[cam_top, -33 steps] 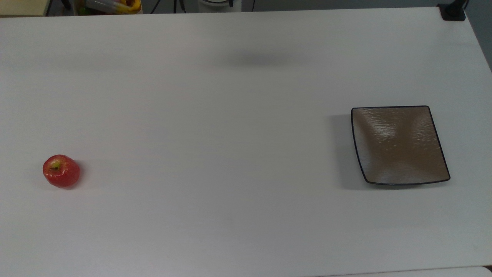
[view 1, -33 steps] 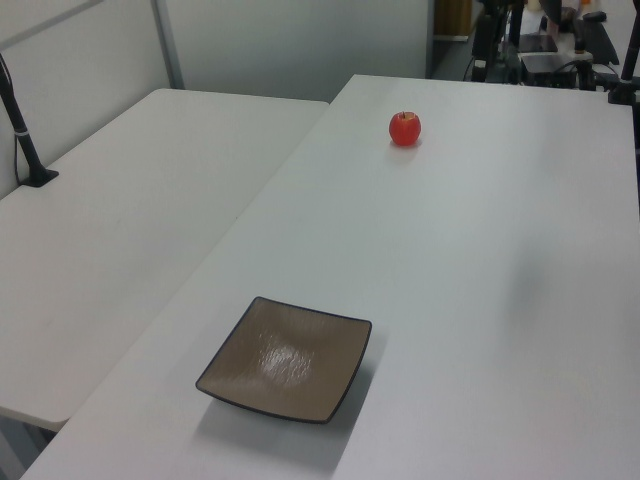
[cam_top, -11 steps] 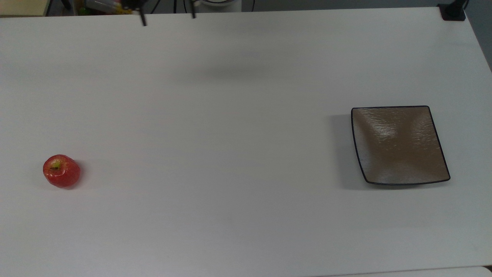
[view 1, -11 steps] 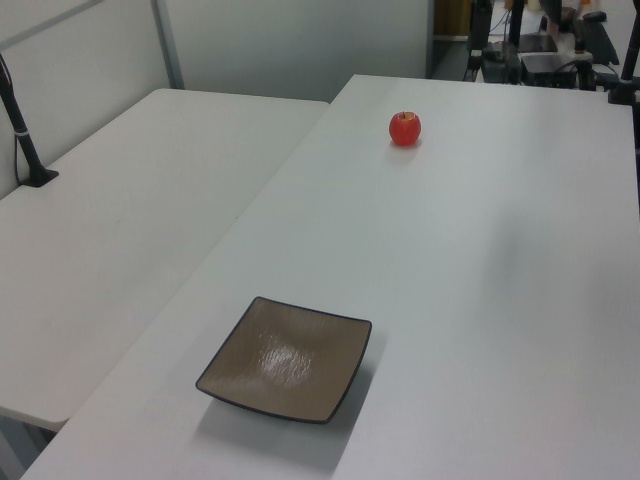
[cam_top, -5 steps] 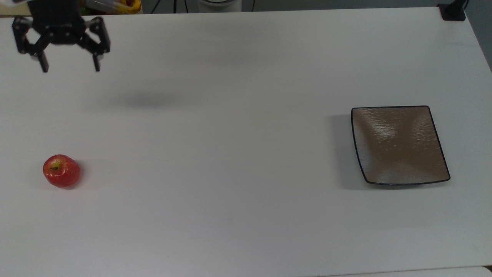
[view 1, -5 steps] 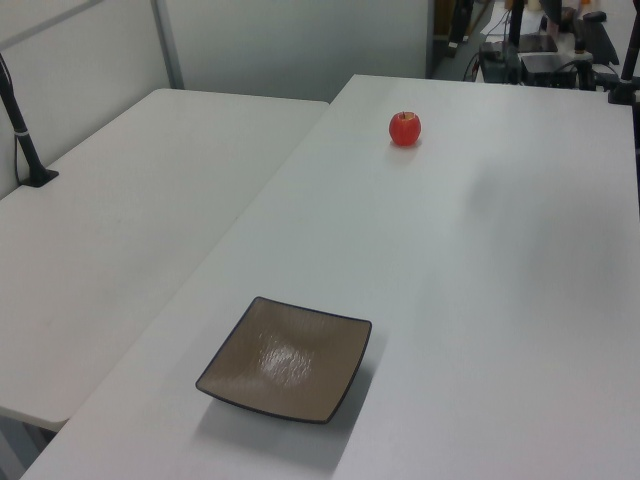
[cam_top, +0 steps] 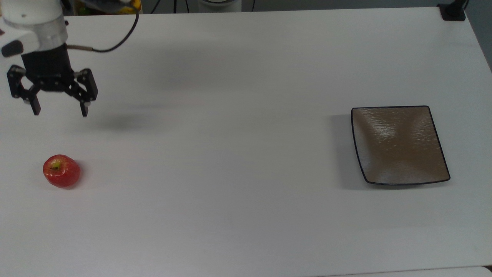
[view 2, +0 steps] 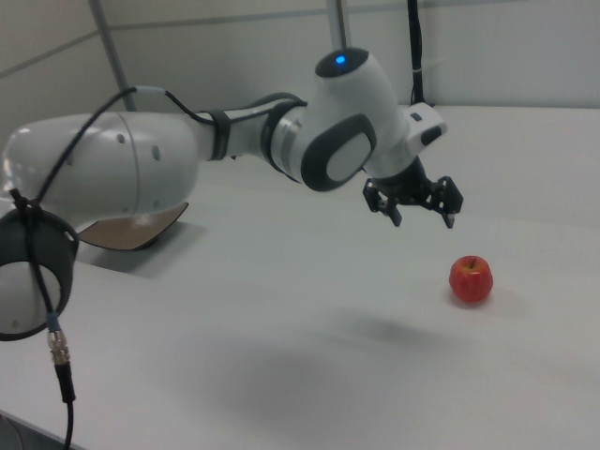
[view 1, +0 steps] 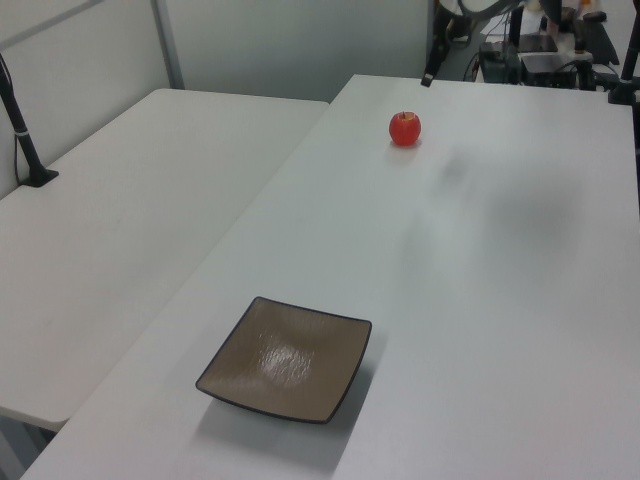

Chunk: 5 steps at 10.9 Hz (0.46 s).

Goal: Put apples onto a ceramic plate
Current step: 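Move the open gripper over the red apple and lower it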

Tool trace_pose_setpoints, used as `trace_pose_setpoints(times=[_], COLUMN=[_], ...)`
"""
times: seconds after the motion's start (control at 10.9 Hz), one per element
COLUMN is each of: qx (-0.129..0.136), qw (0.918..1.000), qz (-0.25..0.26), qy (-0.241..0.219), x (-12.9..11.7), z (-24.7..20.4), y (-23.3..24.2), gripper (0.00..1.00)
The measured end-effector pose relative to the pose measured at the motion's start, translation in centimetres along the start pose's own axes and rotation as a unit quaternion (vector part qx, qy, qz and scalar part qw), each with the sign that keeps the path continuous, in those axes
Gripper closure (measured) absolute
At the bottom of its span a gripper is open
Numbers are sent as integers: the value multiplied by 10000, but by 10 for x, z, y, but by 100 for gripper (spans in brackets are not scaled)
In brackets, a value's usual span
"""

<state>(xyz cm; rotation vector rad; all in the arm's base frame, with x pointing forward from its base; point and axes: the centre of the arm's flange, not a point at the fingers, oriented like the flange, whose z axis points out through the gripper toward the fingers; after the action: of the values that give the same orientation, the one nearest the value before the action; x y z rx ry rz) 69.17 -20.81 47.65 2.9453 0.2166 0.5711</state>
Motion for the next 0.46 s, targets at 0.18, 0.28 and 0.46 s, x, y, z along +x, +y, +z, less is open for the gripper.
trace_pose_setpoints(times=[0.18,0.28,0.46], qx=[-86,-164,-298], qw=[9992,9984,9967], qz=[314,426,570], qy=[223,324,503], x=[-2,-2,-4], z=[36,55,90], y=[6,5,3], gripper=[0,0,0])
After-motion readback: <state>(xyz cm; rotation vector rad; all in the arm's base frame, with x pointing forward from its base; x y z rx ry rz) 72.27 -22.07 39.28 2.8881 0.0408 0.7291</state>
